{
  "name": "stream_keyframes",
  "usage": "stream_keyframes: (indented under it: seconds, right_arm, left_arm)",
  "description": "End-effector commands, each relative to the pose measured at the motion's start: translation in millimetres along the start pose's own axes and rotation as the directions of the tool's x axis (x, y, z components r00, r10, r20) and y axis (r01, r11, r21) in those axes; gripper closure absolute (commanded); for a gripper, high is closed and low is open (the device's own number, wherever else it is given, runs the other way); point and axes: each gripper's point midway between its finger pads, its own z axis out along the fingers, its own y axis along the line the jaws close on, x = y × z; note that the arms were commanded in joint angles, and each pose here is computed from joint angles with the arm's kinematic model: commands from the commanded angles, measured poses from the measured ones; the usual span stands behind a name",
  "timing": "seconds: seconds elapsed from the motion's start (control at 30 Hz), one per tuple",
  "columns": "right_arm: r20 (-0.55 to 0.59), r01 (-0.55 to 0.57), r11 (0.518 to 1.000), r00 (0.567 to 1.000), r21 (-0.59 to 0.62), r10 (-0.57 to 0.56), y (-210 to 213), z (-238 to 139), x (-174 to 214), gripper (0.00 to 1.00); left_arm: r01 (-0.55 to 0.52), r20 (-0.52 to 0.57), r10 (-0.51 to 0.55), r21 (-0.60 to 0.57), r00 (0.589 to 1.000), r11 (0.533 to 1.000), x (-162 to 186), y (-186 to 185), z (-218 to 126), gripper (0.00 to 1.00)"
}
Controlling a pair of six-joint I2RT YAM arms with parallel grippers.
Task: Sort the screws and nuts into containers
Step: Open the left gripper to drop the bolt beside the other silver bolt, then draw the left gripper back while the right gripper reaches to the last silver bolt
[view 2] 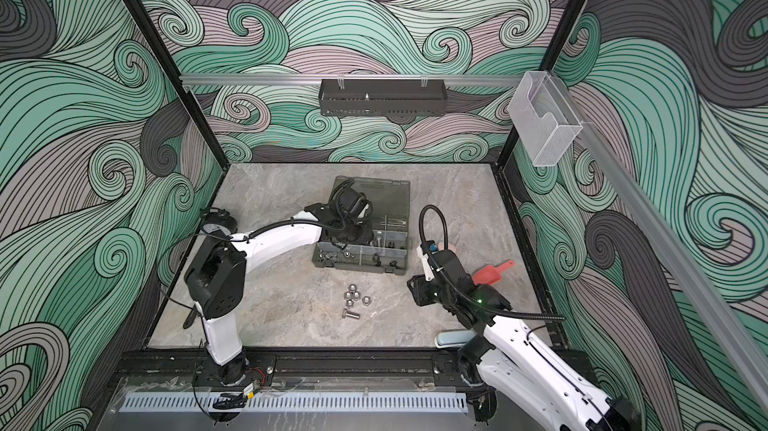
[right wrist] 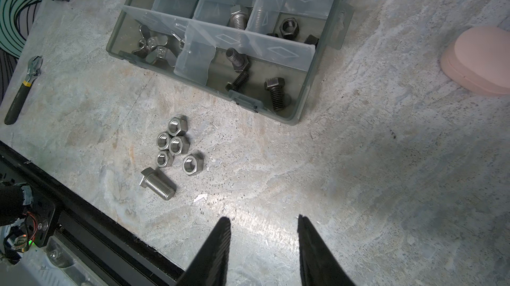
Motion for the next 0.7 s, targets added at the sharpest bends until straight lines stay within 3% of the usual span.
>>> stream_keyframes:
  seconds: [0.0,0.33,0.67]
  right_arm:
    - [-0.003,-0.021,1.0,1.0,-0.001,0.021,0,0,1,0.6]
    - [-0.074,0.129,0.991,0.989,-0.038,-0.131,36,21,11,0.6]
    - [-0.147,0.307,0.945,0.935,-0.114,-0.322,81,45,35,0.59]
  left_arm:
    - [0.042,0.055,-0.04,-0.021,0.998,0.999,5,12,-29,0.61]
    - [0.15,0.128,-0.137,-0.1,0.982,0.984,68,72,-89,0.6]
    - [0.264,0.213,-0.231,-0.143,0.949,0.954,119,124,-121,0.59]
